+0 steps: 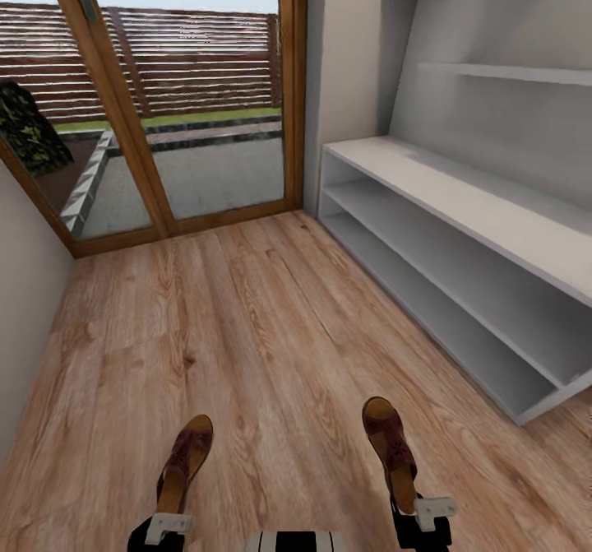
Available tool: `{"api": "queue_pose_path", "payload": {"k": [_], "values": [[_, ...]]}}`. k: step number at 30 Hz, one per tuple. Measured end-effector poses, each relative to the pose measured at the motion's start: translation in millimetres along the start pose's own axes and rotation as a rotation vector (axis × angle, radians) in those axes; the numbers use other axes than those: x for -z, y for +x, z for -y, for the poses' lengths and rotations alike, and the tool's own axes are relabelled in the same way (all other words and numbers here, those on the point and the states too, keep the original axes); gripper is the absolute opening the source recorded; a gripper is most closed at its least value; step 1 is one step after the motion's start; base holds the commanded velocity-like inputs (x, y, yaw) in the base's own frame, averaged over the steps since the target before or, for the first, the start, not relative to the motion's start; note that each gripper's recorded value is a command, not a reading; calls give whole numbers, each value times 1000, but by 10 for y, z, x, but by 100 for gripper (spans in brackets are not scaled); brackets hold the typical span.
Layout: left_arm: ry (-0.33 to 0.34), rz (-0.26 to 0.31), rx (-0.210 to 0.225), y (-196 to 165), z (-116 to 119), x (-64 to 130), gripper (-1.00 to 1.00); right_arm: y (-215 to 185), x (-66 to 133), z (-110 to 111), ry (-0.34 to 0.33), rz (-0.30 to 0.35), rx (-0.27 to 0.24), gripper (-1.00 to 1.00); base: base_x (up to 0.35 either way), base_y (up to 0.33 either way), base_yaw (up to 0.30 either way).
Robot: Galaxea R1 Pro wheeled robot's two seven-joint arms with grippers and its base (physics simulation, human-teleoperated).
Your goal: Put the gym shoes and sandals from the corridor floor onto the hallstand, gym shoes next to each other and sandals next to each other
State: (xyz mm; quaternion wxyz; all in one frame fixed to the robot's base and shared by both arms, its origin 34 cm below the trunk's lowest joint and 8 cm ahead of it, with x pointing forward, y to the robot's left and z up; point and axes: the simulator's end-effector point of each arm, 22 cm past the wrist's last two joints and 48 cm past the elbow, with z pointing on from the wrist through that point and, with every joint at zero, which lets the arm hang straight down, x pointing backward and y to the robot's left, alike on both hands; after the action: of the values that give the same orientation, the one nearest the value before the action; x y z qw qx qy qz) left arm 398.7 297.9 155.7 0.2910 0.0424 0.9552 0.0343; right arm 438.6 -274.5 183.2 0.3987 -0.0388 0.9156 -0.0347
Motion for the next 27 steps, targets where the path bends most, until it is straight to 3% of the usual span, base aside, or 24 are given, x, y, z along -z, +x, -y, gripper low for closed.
{"api": "queue_pose_path", "payload": {"k": [11, 27], "values": [[-6, 60, 2, -275, -29, 63, -100, -225, 39, 18, 5, 43, -4, -100, 0, 0, -142], [-10, 113, 8, -527, -46, 154, -100, -551, 81, 36, 8, 106, -6, -100, 0, 0, -10]]}}
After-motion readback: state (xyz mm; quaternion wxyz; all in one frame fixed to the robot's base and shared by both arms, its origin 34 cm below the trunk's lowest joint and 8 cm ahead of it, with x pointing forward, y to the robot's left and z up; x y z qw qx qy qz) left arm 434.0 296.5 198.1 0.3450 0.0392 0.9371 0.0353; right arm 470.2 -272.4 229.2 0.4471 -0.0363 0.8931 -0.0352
